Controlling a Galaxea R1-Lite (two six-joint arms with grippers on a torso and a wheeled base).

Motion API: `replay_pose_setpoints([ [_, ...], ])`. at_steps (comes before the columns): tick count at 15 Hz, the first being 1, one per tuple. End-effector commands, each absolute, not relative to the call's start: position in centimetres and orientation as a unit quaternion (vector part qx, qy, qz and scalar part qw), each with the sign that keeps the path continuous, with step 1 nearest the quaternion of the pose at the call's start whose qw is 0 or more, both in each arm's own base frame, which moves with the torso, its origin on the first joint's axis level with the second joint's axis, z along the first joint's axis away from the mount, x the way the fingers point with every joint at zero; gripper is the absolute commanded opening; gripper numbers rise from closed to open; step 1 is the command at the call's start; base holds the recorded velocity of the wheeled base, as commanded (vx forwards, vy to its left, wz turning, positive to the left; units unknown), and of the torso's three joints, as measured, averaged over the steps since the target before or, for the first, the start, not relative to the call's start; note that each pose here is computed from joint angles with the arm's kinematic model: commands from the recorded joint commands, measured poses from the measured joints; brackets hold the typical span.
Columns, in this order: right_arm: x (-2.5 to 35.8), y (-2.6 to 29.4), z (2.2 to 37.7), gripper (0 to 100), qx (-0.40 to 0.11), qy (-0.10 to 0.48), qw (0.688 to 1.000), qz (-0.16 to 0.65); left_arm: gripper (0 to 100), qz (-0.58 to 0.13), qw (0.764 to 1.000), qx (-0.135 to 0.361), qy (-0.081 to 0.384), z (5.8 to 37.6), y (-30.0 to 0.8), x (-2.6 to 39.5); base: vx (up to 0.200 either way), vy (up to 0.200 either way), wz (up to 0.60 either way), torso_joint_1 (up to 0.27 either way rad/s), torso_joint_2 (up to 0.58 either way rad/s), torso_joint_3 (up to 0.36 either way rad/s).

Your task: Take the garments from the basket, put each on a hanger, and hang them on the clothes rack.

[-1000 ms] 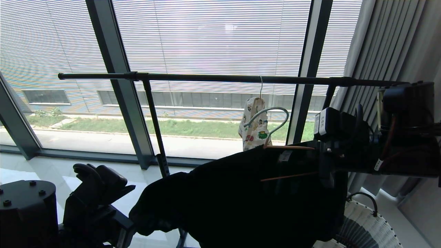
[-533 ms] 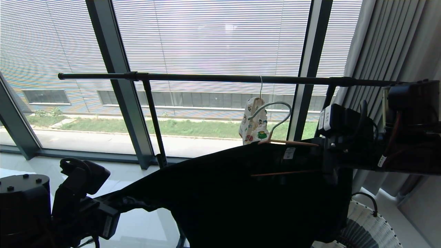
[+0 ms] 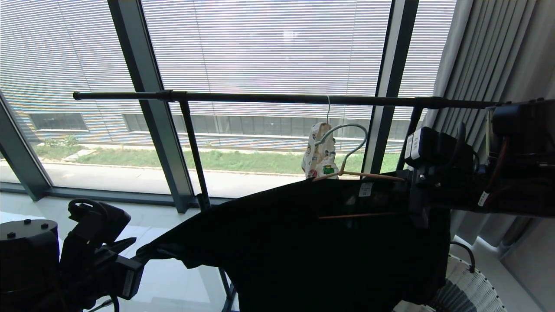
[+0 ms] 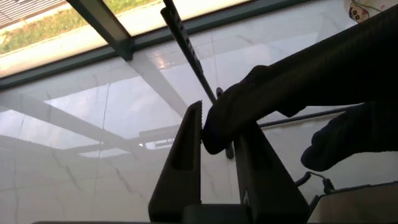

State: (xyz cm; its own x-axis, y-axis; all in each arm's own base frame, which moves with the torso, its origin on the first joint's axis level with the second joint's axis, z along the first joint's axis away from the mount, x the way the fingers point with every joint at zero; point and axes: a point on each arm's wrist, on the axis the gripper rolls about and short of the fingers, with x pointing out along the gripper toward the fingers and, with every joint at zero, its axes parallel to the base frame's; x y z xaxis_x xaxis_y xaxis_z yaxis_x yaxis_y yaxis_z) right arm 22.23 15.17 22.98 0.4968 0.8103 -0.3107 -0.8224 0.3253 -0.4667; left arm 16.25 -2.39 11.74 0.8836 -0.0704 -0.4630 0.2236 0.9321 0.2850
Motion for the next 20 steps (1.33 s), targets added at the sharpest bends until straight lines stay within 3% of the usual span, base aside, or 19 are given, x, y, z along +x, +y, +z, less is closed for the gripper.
replay_pose_setpoints([
  [1,22.2,15.1,22.9,0,-0.294,0.012,0.814,0.501,100,-0.077,0.958,0.164,0.223,11.9,-2.4,16.2,0.0,0.0,0.0,0.0,0.0,0.0],
  [5,21.5,14.1,22.2,0,-0.293,0.034,0.822,0.488,100,-0.064,0.969,0.139,0.195,13.2,-2.3,16.3,0.0,0.0,0.0,0.0,0.0,0.0],
  [7,20.3,12.4,20.3,0,-0.274,0.089,0.841,0.458,100,-0.022,0.982,0.094,0.161,15.0,-1.9,16.7,0.0,0.0,0.0,0.0,0.0,0.0],
  [11,16.8,10.0,17.6,0,-0.263,0.16,0.868,0.391,100,0.065,0.983,0.092,0.146,16.1,-0.9,17.4,0.0,0.0,0.0,0.0,0.0,0.0],
  [15,13.9,7.8,15.8,0,-0.246,0.24,0.885,0.314,100,0.093,0.981,0.088,0.147,16.2,0.0,17.5,0.0,0.0,0.0,0.0,0.0,0.0],
  [20,12.8,6.2,14.5,0,-0.194,0.309,0.909,0.204,100,0.095,0.979,0.09,0.154,15.9,0.1,17.6,0.0,0.0,0.0,0.0,0.0,0.0],
])
